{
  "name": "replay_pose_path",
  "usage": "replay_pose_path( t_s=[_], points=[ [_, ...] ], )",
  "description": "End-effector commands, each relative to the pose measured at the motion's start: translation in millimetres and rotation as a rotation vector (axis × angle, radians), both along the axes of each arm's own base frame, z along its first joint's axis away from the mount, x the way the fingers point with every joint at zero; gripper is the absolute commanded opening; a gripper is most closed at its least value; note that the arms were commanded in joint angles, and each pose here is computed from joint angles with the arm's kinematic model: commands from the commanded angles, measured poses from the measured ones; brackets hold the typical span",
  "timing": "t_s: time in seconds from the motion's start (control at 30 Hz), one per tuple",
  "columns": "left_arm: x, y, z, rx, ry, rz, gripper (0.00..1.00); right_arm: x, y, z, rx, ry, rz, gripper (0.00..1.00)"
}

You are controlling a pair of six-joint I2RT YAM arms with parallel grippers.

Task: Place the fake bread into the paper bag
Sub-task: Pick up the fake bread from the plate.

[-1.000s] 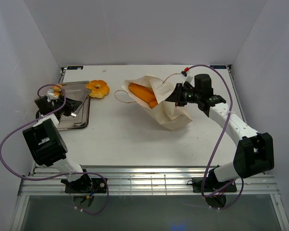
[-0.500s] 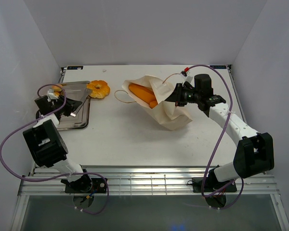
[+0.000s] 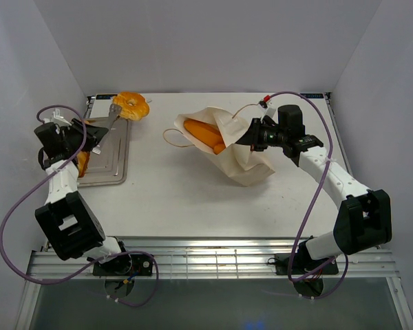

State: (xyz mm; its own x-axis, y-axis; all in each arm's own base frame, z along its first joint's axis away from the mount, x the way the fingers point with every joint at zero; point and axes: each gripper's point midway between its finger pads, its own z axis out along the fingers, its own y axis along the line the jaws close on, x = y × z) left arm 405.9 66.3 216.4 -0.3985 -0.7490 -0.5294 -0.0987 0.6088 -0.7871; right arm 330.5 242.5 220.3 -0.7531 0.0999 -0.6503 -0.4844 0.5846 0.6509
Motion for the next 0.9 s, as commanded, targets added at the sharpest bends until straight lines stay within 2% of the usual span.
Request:
replay_pose_path(
  t_s=[0.0, 0.33, 0.63, 0.87],
  points=[
    [-6.5, -8.6, 39.3, 0.041, -0.074, -0.036, 0.0, 8.3, -1.0, 9.1, -0.013, -0.027, -0.019, 0.08],
    [-38.4, -37.7, 127.7, 0.06, -0.227, -0.085, 0.0, 10.2, -2.5, 11.3, -0.026, -0.026, -0.028, 0.08],
    [-79.7, -127.0, 201.5, 0.03, -0.355, -0.28, 0.0, 6.3, -7.3, 19.1, -0.022, -0.018, -0.073, 0.08],
    [-124.6, -186.8, 223.3, -0.023, -0.392, -0.425, 0.0, 3.2, -12.6, 30.8, -0.026, -0.014, -0.117, 0.08]
  ],
)
